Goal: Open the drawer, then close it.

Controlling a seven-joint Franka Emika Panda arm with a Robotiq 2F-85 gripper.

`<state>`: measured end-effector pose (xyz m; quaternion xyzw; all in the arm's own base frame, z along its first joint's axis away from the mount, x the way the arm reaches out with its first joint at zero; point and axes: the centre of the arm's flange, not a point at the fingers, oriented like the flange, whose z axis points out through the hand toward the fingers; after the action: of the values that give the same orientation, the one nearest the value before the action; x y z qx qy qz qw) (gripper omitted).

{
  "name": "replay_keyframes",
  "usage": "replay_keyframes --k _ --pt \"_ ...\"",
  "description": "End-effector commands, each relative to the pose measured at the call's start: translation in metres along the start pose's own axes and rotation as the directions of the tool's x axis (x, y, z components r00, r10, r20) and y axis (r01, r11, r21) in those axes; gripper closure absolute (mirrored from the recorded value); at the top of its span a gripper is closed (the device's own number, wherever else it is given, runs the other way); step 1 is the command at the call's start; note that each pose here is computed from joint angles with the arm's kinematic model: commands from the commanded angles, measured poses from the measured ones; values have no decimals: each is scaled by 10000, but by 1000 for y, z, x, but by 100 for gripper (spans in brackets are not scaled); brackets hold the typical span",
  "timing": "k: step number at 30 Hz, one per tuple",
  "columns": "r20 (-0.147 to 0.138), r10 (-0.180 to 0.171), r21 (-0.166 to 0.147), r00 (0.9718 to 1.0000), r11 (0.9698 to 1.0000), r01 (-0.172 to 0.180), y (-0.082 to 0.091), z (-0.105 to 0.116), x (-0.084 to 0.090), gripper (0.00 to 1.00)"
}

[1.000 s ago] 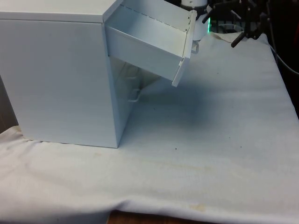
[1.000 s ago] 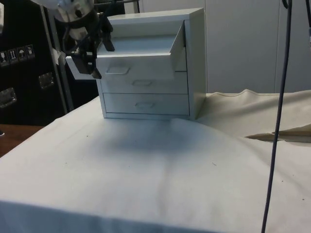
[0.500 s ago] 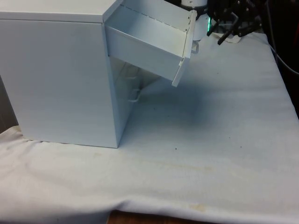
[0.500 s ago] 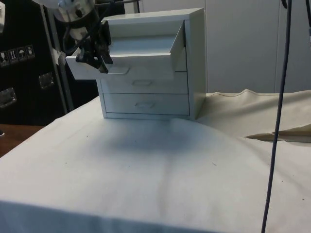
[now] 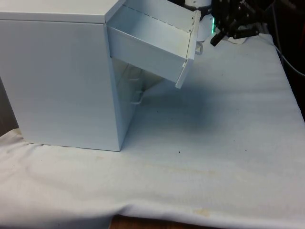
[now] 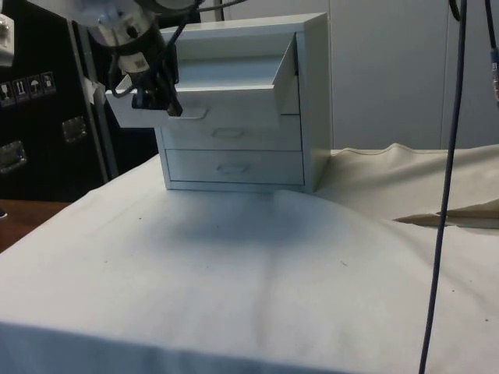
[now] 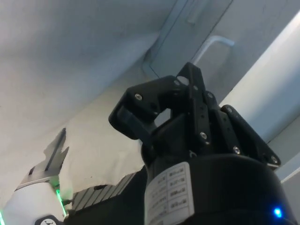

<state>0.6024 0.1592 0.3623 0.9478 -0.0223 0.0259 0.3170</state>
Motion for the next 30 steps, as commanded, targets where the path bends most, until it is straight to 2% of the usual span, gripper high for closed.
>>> replay_keyframes --k 1,7,8,11,18,25,26,27,30 --pt "-68 -144 -46 9999 9999 144 1 3 1 100" --pt "-133 -412 -348 9991 9986 407 4 5 1 100" --pt "-61 -325 -334 9995 9989 322 3 5 2 100" --pt "-174 -478 -449 9987 9979 470 6 6 2 100" --pt "-164 -611 -706 9980 9957 598 11 11 3 100" --pt "-30 -701 -982 9975 9927 695 19 17 4 100" --pt "-30 -624 -927 9980 9938 619 17 16 4 100" --pt "-4 -703 -1016 9975 9924 699 20 18 4 100" --pt "60 -716 -1146 9974 9908 718 25 20 5 100"
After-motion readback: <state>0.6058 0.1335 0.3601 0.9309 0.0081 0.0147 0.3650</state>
